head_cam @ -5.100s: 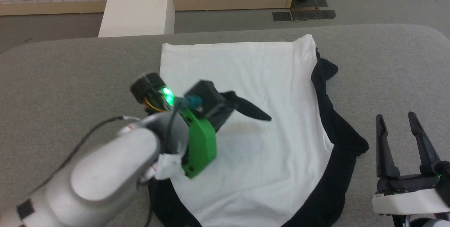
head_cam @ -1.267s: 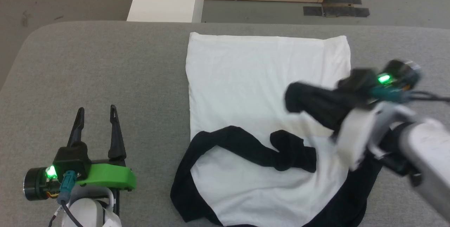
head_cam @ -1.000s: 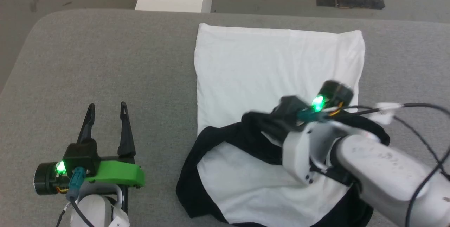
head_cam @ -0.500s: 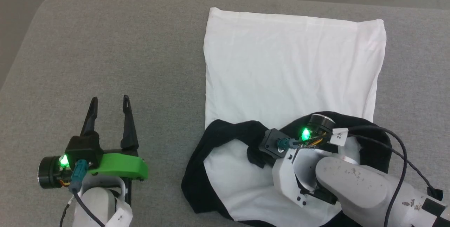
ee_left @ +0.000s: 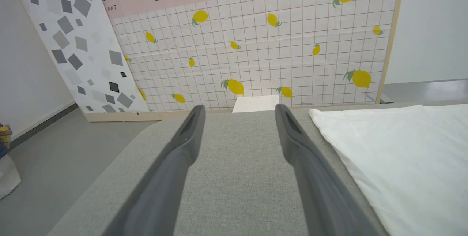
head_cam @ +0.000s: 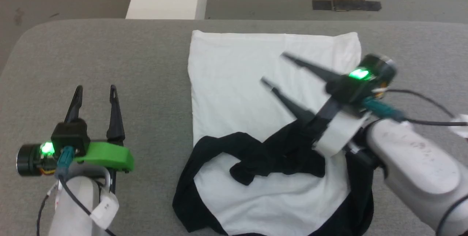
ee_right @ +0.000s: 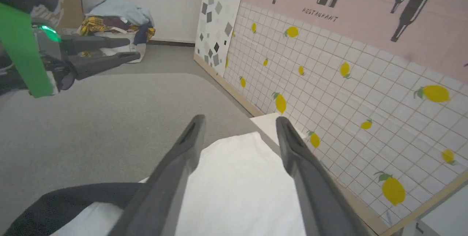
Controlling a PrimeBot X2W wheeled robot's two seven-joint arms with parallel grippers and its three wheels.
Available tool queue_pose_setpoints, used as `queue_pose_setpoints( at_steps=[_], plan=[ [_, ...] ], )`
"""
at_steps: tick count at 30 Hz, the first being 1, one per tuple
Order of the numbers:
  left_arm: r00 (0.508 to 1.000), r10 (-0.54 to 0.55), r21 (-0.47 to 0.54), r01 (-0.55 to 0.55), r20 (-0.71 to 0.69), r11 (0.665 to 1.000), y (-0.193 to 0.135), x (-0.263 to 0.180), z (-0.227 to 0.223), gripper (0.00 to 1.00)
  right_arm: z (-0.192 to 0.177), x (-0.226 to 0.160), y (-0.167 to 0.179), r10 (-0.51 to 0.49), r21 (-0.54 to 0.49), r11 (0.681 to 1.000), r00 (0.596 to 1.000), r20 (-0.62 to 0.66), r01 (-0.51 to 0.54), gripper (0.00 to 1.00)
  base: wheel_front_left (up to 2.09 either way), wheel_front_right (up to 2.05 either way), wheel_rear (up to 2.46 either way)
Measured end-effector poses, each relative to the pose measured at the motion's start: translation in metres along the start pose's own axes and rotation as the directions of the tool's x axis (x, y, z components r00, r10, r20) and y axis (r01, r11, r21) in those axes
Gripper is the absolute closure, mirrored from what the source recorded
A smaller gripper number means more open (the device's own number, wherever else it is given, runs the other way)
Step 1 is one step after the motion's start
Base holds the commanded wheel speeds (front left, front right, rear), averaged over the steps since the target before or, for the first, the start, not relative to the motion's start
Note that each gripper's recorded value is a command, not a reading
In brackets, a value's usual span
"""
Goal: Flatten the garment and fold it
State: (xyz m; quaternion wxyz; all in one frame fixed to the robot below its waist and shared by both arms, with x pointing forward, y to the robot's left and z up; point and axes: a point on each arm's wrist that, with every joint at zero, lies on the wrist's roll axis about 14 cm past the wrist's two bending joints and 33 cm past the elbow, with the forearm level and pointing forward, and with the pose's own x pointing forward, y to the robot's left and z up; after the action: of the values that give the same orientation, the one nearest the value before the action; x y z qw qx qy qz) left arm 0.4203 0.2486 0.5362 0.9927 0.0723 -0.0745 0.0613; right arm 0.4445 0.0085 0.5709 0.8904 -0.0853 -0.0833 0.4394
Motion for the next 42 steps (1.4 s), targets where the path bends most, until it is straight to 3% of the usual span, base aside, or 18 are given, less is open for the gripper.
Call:
queue_pose_setpoints(
  at_steps=[3, 6, 12, 17, 22, 25, 28, 34, 42],
  plan=[
    [0.998, -0.053, 0.006, 0.053, 0.032, 0.999, -0.013, 0.02, 0.01, 0.0, 0.026, -0.022, -0.043, -0.169, -0.022, 0.985, 0.98, 0.102, 0.173, 0.0, 0.0, 0.0, 0.0],
    [0.991, -0.112, 0.017, 0.111, 0.069, 0.994, -0.027, 0.044, 0.024, 0.0, 0.038, -0.048, -0.073, -0.316, -0.023, 0.946, 0.934, 0.165, 0.324, 0.0, 0.0, 0.0, 0.0],
    [0.966, -0.253, 0.074, 0.249, 0.048, 0.966, -0.065, 0.089, 0.03, 0.0, 0.031, -0.098, -0.109, -0.567, 0.041, 0.82, 0.798, 0.207, 0.571, 0.0, 0.0, 0.0, 0.0],
    [0.95, -0.31, 0.1, 0.311, -0.021, 0.945, -0.084, 0.131, 0.03, 0.0, 0.008, -0.133, -0.118, -0.706, 0.142, 0.708, 0.688, 0.167, 0.692, 0.0, 0.0, 0.0, 0.0],
    [0.913, -0.357, 0.108, 0.382, -0.196, 0.918, -0.109, 0.161, 0.003, 0.0, -0.016, -0.156, -0.118, -0.767, 0.171, 0.641, 0.633, 0.105, 0.748, 0.0, 0.0, 0.0, 0.0],
    [0.836, -0.394, 0.091, 0.458, -0.382, 0.884, -0.132, 0.169, -0.033, 0.0, -0.029, -0.167, -0.122, -0.794, 0.169, 0.607, 0.604, 0.07, 0.777, 0.0, 0.0, 0.0, 0.0],
    [0.768, -0.397, 0.065, 0.492, -0.503, 0.868, -0.138, 0.177, -0.058, 0.0, -0.041, -0.17, -0.125, -0.802, 0.165, 0.594, 0.595, 0.046, 0.787, 0.0, 0.0, 0.0, 0.0],
    [0.621, -0.336, 0.055, 0.523, -0.708, 0.851, -0.128, 0.19, -0.11, 0.0, -0.063, -0.164, -0.128, -0.797, 0.151, 0.597, 0.603, 0.001, 0.788, 0.0, 0.0, 0.0, 0.0],
    [0.413, -0.326, -0.066, 0.531, -0.85, 0.844, -0.142, 0.183, -0.171, 0.0, -0.093, -0.174, -0.132, -0.807, 0.108, 0.577, 0.586, -0.079, 0.809, 0.0, 0.0, 0.0, 0.0]
  ],
)
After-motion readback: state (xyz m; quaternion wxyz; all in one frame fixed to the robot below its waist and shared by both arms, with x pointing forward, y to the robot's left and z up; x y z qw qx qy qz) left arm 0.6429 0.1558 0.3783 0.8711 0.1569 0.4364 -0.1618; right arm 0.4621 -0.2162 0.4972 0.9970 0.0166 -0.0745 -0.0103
